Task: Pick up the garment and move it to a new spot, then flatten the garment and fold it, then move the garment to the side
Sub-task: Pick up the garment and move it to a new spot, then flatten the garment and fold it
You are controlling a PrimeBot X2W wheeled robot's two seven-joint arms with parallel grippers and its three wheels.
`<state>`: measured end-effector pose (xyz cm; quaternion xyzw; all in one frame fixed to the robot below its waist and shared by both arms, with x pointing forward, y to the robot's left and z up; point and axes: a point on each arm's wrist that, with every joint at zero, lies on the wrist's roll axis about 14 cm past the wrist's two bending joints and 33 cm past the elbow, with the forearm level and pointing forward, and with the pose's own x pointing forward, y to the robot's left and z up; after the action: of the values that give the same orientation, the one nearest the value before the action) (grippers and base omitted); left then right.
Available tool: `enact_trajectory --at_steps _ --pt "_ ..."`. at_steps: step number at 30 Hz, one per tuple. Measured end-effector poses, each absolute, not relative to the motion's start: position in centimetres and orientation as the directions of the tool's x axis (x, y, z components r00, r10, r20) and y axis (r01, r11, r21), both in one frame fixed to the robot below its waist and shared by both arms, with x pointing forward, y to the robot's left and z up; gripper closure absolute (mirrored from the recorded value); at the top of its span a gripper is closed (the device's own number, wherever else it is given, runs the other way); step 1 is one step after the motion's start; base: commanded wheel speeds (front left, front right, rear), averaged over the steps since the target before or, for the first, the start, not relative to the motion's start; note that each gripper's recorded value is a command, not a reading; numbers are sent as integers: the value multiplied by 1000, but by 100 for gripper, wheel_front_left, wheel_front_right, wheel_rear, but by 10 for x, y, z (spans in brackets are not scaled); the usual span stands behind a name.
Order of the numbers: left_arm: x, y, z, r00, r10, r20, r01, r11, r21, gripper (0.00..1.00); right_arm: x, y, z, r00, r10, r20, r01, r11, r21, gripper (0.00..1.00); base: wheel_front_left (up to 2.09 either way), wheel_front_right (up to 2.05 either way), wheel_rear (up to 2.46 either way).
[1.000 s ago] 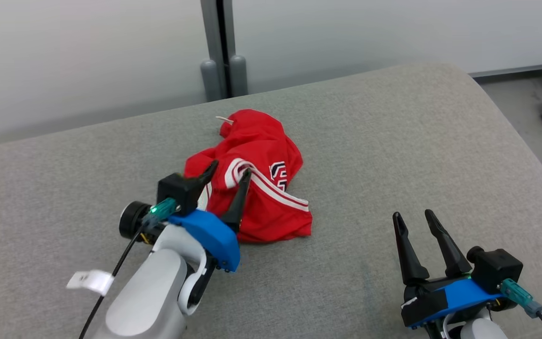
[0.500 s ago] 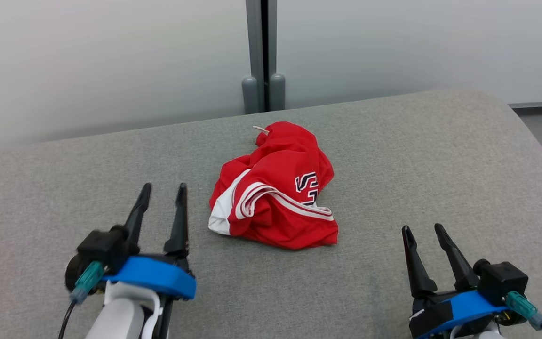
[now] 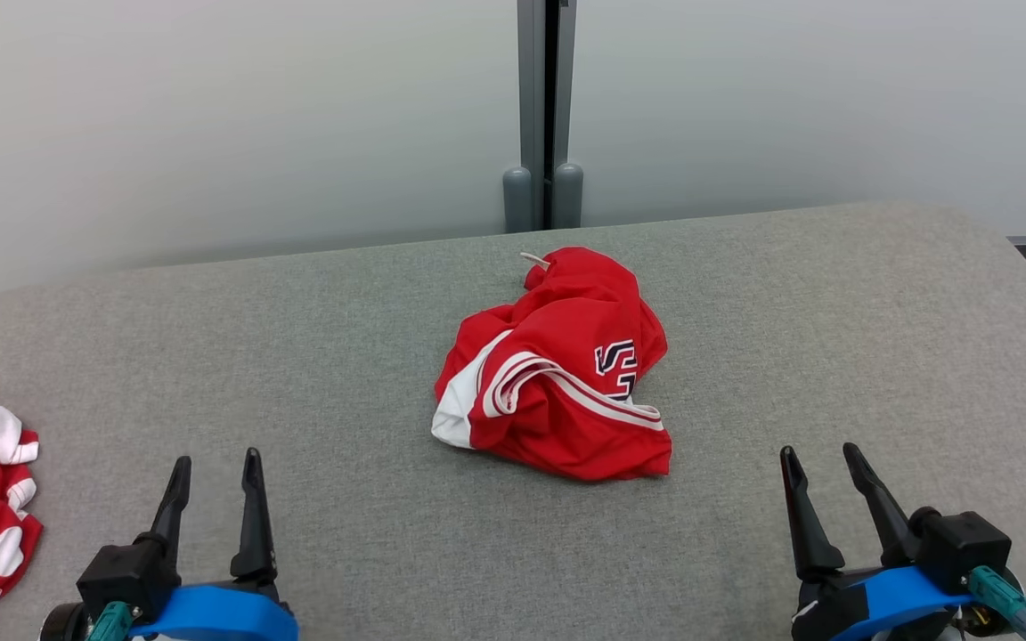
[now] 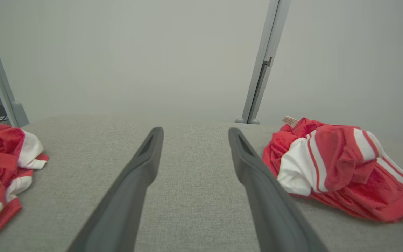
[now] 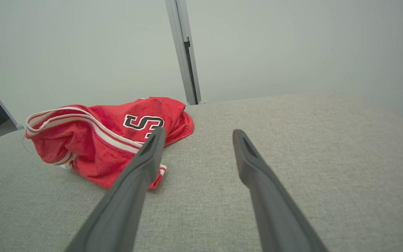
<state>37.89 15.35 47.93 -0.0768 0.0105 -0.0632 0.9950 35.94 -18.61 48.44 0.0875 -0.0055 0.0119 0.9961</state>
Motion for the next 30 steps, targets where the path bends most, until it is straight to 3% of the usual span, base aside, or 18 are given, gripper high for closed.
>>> enact_trajectory --at_steps 30 --pt "369 169 456 992 -94 -78 82 987 -139 0 369 -166 482 996 91 -14 -87 983 161 0 0 0 0"
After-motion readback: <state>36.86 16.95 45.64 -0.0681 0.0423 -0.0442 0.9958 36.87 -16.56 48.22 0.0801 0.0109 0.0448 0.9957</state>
